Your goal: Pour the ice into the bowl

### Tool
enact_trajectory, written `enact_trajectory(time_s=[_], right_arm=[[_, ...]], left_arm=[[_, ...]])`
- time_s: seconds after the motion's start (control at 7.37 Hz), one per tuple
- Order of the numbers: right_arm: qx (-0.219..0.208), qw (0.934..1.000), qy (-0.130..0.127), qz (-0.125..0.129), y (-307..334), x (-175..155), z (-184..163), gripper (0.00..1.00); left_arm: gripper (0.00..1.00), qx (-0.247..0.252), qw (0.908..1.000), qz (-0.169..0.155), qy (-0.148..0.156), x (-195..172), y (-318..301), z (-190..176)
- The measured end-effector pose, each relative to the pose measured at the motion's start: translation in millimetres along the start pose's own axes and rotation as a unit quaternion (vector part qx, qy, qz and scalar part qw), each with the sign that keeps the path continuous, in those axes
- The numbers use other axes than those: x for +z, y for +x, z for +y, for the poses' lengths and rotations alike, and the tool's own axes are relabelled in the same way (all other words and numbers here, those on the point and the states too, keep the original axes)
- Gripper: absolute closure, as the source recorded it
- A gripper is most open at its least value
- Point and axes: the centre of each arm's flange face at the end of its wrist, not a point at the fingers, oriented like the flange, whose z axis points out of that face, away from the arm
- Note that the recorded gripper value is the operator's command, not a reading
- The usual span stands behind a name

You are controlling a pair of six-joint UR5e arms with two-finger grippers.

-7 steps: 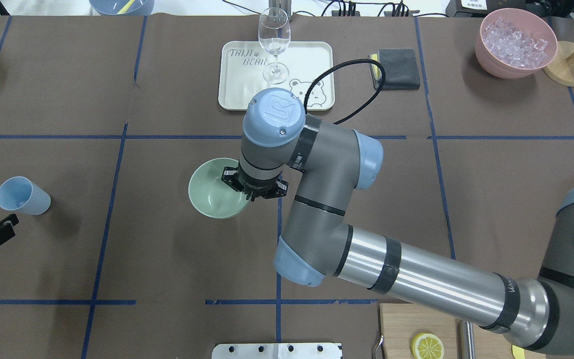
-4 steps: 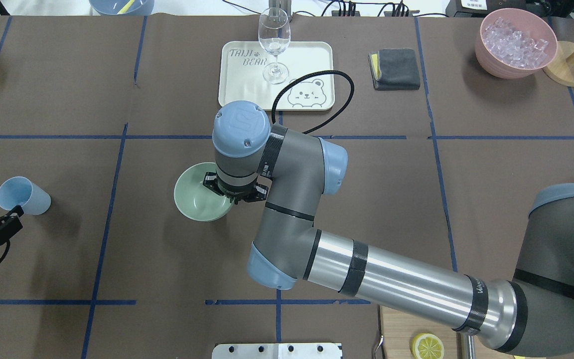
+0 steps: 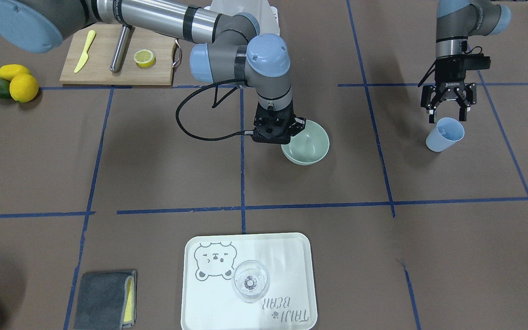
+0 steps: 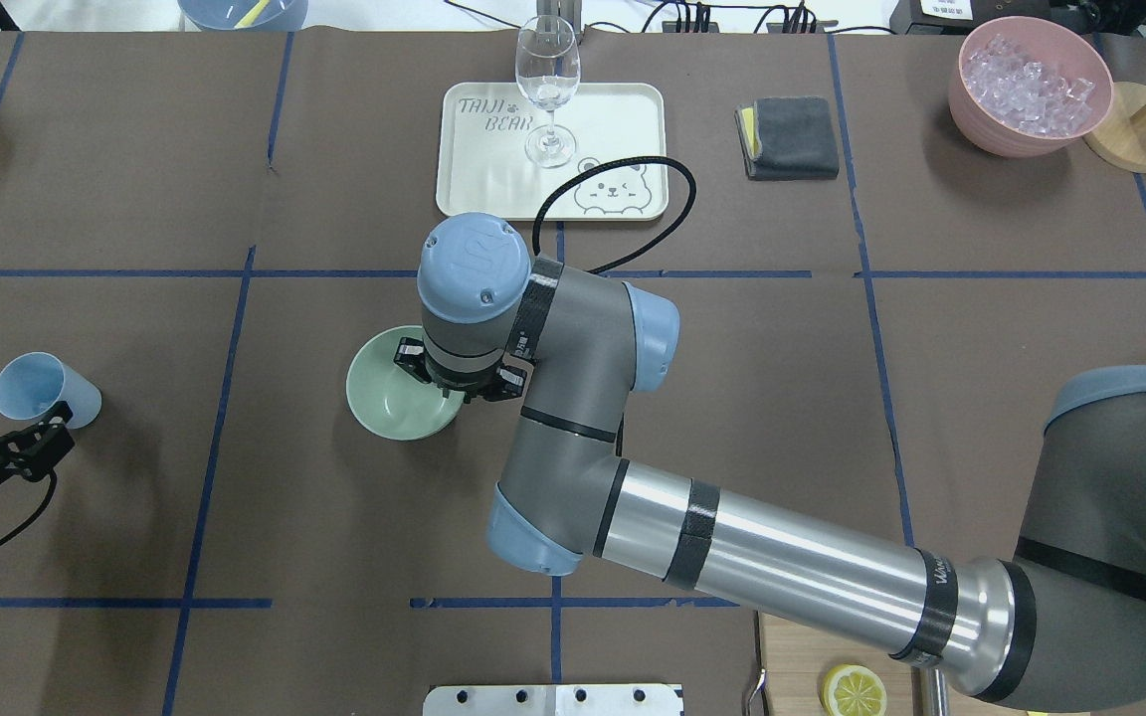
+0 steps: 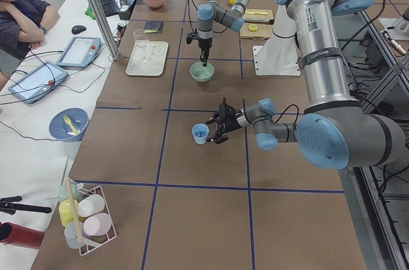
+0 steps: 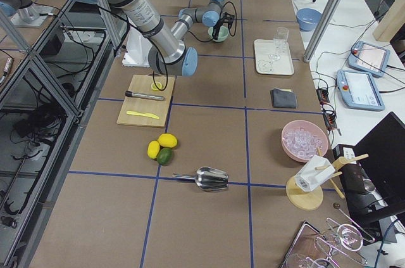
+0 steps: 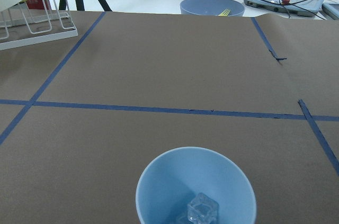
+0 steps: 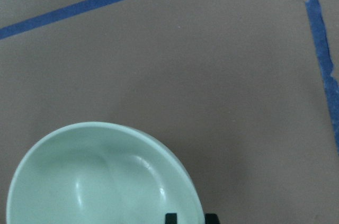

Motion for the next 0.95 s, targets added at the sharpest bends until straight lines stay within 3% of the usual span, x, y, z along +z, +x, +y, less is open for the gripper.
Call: enact_trajectory(time_s=[0.54,0.95], right_arm=[[0.010,0.9997,0.005,-0.024,-16.5,-29.7,-9.5,0.00],[0.016,0.9998,0.008,-0.009,-13.6,-54.5,-15.6,0.00]], left_arm=[[0.00,0.009,0.9995,-0.009,0.030,23.7,7.1,21.8],[0.00,0.012,0.9992,-0.012,0.037,28.8,6.8,26.1]])
